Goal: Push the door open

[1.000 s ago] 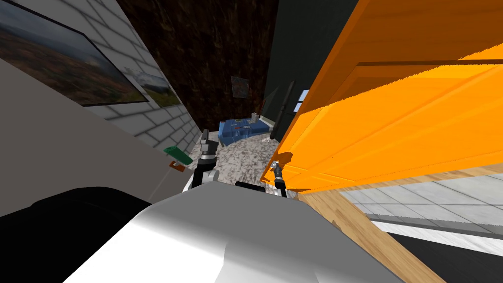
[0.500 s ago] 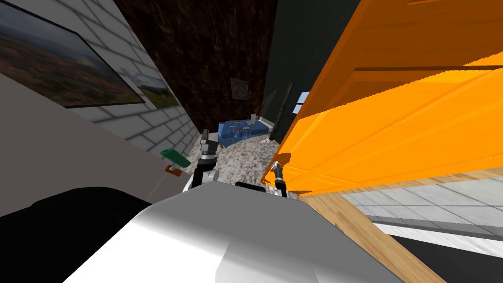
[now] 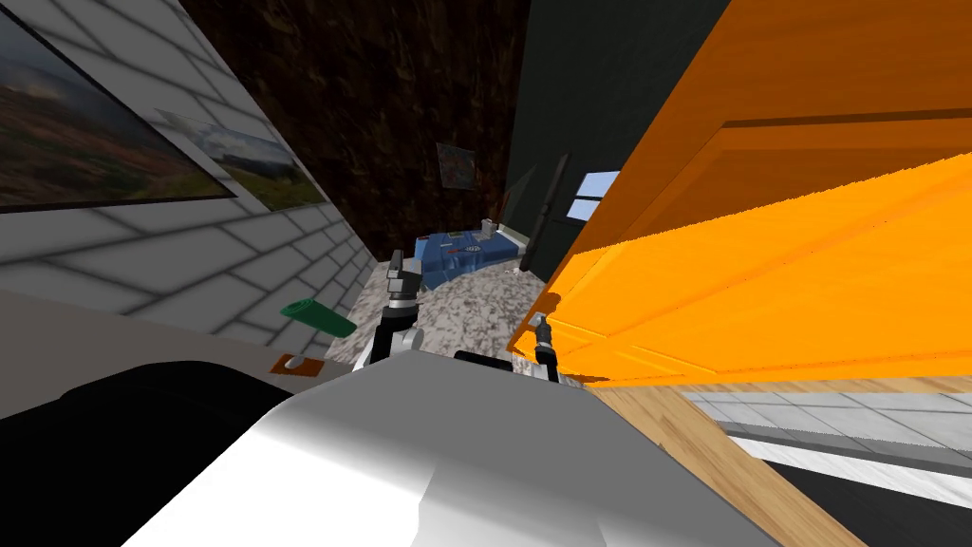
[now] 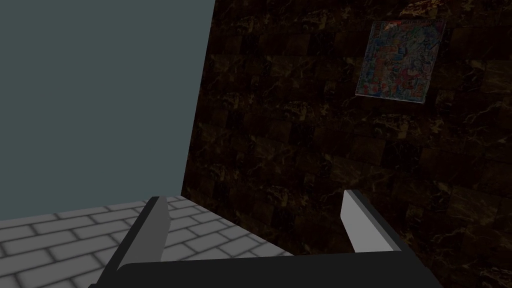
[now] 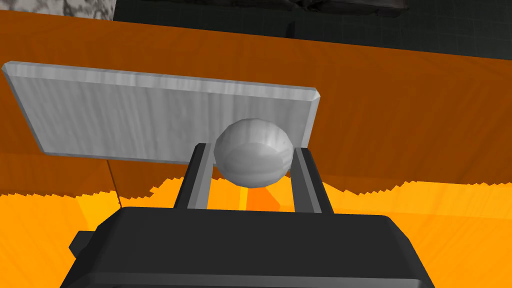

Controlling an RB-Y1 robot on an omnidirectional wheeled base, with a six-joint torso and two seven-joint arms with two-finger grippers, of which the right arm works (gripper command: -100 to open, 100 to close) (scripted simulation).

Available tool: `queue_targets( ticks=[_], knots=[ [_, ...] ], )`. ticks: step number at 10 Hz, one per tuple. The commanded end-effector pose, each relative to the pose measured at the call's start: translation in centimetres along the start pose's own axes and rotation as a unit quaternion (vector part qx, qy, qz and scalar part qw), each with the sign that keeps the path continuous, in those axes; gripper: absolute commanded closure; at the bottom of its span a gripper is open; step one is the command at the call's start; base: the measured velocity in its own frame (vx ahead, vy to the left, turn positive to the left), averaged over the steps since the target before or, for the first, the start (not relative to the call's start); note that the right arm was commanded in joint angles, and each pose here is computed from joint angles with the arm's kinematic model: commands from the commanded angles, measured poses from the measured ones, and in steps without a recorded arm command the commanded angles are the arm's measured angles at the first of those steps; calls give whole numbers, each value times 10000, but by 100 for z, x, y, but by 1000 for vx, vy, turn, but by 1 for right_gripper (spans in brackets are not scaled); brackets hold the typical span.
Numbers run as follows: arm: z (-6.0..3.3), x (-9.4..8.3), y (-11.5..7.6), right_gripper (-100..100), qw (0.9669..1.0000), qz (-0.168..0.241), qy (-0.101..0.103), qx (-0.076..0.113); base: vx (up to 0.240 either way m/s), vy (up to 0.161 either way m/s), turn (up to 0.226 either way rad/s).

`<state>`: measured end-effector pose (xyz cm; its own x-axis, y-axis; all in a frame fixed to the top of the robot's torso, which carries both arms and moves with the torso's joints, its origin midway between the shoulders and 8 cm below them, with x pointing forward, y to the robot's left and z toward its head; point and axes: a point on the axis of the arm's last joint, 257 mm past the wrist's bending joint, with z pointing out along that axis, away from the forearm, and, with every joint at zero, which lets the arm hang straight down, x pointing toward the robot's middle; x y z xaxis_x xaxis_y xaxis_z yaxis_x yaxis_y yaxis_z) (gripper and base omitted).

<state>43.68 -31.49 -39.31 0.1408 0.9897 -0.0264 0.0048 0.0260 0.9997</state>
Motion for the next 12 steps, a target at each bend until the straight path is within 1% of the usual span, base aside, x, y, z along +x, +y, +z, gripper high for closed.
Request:
queue_targets(
  ticks=[1, 3, 4, 5, 6, 10, 12],
  knots=[
    [34, -108, 23, 100, 9999, 36, -152, -22, 191, 86, -87],
    [44, -175, 16, 100, 9995, 106, -303, -7, 195, 74, -80],
    [45, -188, 12, 100, 9993, 130, -344, -1, 200, 66, -56],
    [18, -205, -23, 100, 9994, 98, -329, 45, 83, 18, -27],
    [25, -339, 3, 100, 9990, 64, -444, 16, 180, 12, -39],
    [1, -602, 17, 100, 9974, 29, -720, 1, 216, 33, -54],
    [-28, -753, 18, 100, 9958, 44, -918, -3, 220, 57, -68]
  ],
)
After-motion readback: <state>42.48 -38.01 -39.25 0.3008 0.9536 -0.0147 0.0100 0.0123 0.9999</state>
